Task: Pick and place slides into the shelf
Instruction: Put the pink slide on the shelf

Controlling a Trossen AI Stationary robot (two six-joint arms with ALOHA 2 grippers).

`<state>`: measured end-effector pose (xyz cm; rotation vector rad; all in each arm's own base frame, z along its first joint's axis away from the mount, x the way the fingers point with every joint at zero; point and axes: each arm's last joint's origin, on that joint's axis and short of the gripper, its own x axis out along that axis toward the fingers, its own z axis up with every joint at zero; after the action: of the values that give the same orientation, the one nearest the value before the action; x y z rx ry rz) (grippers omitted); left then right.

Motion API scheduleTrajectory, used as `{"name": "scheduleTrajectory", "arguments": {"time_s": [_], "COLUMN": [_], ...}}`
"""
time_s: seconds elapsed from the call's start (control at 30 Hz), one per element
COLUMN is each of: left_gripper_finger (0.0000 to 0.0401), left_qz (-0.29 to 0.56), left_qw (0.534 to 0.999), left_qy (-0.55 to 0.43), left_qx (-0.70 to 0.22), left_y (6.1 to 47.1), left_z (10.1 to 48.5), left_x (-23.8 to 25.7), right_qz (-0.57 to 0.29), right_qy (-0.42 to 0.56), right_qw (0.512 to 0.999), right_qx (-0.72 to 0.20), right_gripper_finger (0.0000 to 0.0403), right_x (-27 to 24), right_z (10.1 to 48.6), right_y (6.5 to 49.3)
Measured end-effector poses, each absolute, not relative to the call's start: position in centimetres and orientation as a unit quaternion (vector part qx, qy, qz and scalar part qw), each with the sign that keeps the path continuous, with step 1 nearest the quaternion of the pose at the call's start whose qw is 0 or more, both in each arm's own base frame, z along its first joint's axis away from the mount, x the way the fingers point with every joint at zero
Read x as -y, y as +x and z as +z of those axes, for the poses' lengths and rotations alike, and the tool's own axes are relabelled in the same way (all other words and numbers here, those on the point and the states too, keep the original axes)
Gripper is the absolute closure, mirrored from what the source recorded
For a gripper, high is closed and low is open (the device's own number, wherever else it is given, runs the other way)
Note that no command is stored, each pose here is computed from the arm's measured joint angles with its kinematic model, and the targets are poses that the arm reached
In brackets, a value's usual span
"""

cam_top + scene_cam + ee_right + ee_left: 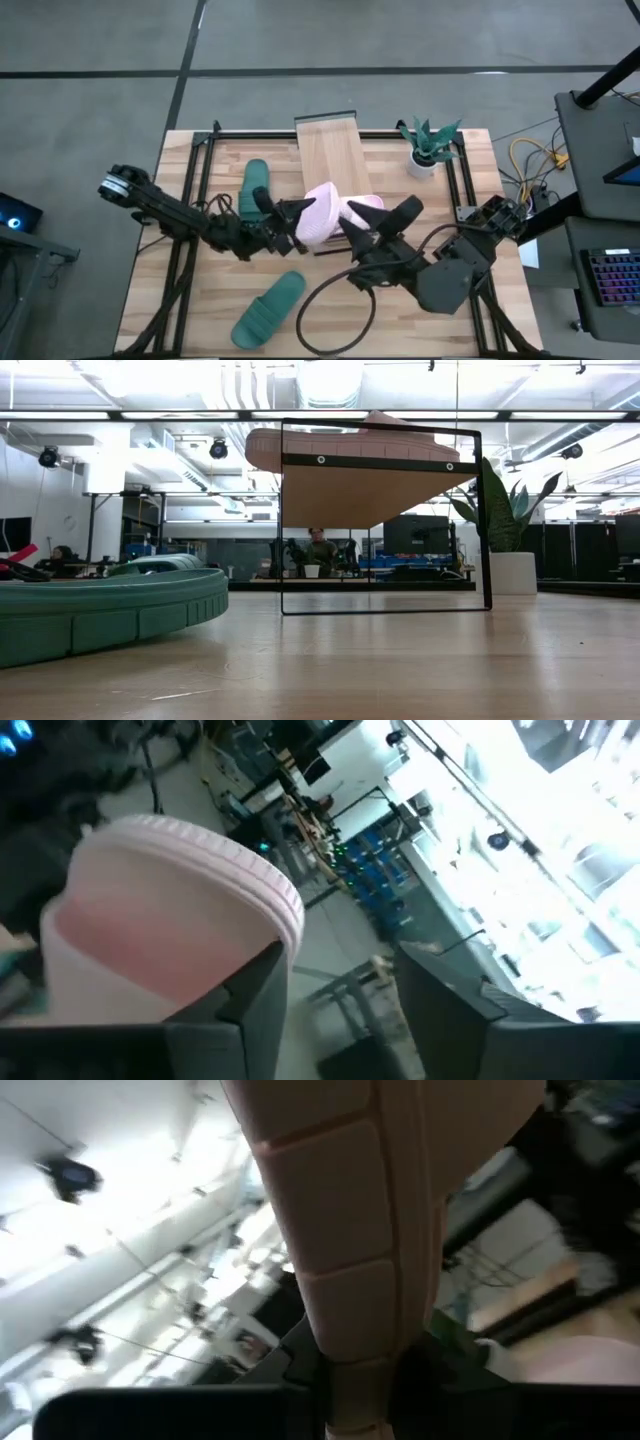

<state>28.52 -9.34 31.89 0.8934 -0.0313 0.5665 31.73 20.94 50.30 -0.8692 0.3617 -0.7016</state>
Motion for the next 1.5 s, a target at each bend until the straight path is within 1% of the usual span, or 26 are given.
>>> {"name": "scheduleTrajectory", "arguments": {"time_s": [0.13, 0.2, 0.27, 0.33, 0.53, 0.63, 0.7, 0.77, 0.87, 0.9, 0.97, 1.07, 1.2, 1.3, 1.37, 1.5], "left_gripper_finger": [0.0358, 0.0358, 0.0358, 0.0358, 0.0359, 0.0359, 0.0359, 0.0359, 0.0359, 0.0359, 0.0359, 0.0359, 0.0359, 0.0359, 0.0359, 0.0359], "left_qz": [0.195, 0.145, 0.108, 0.088, 0.028, -0.020, -0.062, -0.102, -0.133, -0.145, -0.173, -0.186, -0.193, -0.193, -0.193, -0.193], "left_qw": [0.891, 0.913, 0.938, 0.954, 0.981, 0.991, 0.993, 0.990, 0.983, 0.978, 0.966, 0.957, 0.953, 0.953, 0.955, 0.955], "left_qy": [0.409, 0.378, 0.327, 0.283, 0.185, 0.113, 0.062, 0.015, -0.036, -0.040, -0.041, -0.032, -0.004, 0.002, 0.001, -0.008], "left_qx": [-0.034, -0.048, -0.040, -0.033, -0.059, -0.071, -0.084, -0.095, -0.125, -0.146, -0.189, -0.218, -0.231, -0.233, -0.226, -0.226], "left_y": [27.0, 25.8, 24.2, 22.8, 19.4, 18.0, 17.5, 17.1, 17.0, 17.0, 17.3, 17.8, 18.4, 18.7, 18.7, 18.6], "left_z": [31.9, 32.1, 33.1, 33.9, 34.8, 35.1, 34.9, 34.9, 34.4, 34.0, 33.1, 32.3, 31.8, 32.2, 32.6, 32.8], "left_x": [8.9, 8.5, 8.1, 7.6, 6.5, 6.1, 6.1, 6.2, 6.4, 6.5, 6.8, 7.1, 7.3, 7.3, 7.4, 7.3], "right_qz": [-0.347, -0.349, -0.347, -0.339, -0.290, -0.228, -0.168, -0.099, -0.011, 0.003, 0.004, 0.008, 0.033, 0.034, 0.020, 0.017], "right_qy": [-0.436, -0.440, -0.438, -0.440, -0.465, -0.502, -0.538, -0.575, -0.615, -0.621, -0.626, -0.648, -0.717, -0.761, -0.767, -0.768], "right_qw": [0.809, 0.805, 0.808, 0.811, 0.821, 0.822, 0.815, 0.802, 0.775, 0.769, 0.760, 0.733, 0.654, 0.598, 0.588, 0.586], "right_qx": [-0.189, -0.192, -0.188, -0.184, -0.163, -0.145, -0.136, -0.132, -0.143, -0.152, -0.175, -0.209, -0.239, -0.251, -0.257, -0.259], "right_gripper_finger": [0.0222, 0.0224, 0.0227, 0.0230, 0.0240, 0.0246, 0.0250, 0.0253, 0.0255, 0.0254, 0.0248, 0.0235, 0.0211, 0.0195, 0.0187, 0.0177], "right_x": [-20.4, -20.1, -20.2, -20.4, -21.6, -22.7, -23.2, -23.5, -23.5, -23.5, -23.3, -23.2, -23.7, -23.8, -23.7, -23.7], "right_z": [51.3, 51.9, 52.3, 52.4, 53.0, 52.3, 51.6, 50.8, 49.4, 48.8, 47.8, 45.9, 43.3, 42.5, 42.5, 42.5], "right_y": [30.8, 30.1, 29.7, 29.2, 27.7, 27.7, 27.8, 27.8, 27.9, 28.2, 29.0, 30.3, 32.0, 32.8, 32.9, 32.9]}}
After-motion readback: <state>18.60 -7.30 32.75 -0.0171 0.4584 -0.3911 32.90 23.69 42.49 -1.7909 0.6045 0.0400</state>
